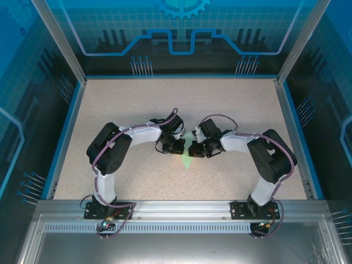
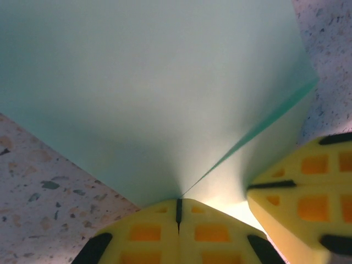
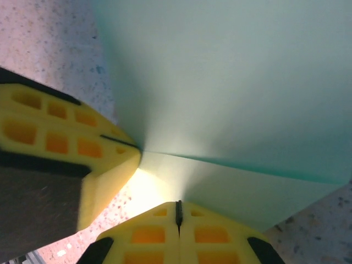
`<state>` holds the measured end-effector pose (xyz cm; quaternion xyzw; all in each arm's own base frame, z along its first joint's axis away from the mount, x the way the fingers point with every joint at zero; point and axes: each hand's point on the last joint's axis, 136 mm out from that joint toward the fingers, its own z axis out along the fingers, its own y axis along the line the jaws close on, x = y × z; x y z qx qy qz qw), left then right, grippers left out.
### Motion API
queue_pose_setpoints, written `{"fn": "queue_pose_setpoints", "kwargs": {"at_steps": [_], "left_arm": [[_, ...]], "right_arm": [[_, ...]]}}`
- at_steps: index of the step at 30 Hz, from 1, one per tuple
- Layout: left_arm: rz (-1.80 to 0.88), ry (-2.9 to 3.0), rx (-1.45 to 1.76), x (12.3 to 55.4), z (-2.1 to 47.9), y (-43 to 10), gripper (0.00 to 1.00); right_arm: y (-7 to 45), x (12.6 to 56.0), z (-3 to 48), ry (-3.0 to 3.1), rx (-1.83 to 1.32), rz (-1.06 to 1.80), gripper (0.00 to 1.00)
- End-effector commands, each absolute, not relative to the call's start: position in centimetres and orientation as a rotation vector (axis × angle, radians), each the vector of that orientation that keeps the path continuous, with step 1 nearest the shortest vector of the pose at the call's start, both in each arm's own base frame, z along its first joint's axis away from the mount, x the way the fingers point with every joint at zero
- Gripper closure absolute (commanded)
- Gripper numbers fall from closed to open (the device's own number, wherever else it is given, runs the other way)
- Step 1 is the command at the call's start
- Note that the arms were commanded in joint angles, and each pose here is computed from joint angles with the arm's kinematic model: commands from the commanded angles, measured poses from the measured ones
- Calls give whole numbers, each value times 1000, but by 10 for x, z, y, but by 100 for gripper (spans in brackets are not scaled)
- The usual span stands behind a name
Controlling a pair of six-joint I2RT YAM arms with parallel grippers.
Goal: Fold a paper plane with a square sheet of paper (pick it up from the middle)
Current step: Third fold the triangle at the center of the table.
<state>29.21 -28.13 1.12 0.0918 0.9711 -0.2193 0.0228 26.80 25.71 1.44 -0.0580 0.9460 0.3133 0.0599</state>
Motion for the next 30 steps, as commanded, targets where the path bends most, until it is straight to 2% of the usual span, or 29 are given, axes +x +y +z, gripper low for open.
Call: {"fn": "queue_pose_setpoints", "kwargs": {"at_steps": [1,5,16,25,30], "left_arm": [[-316,3135,251,276,-33,-230,98],[-311,3132,259,276,-33,-229,98],[-306,3135,263,275,-35,-228,98],[-342,3121,278,277,-28,-233,98],[-338,3114,287,279,-24,-234,98]], "right_arm": [[250,281,7,2866,-149,903,100],[229,279,-8,2905,-95,840,100],[196,271,-6,2929,11,769,100],[220,295,40,2784,-45,931,100],[238,308,50,2748,-68,998,100]]}}
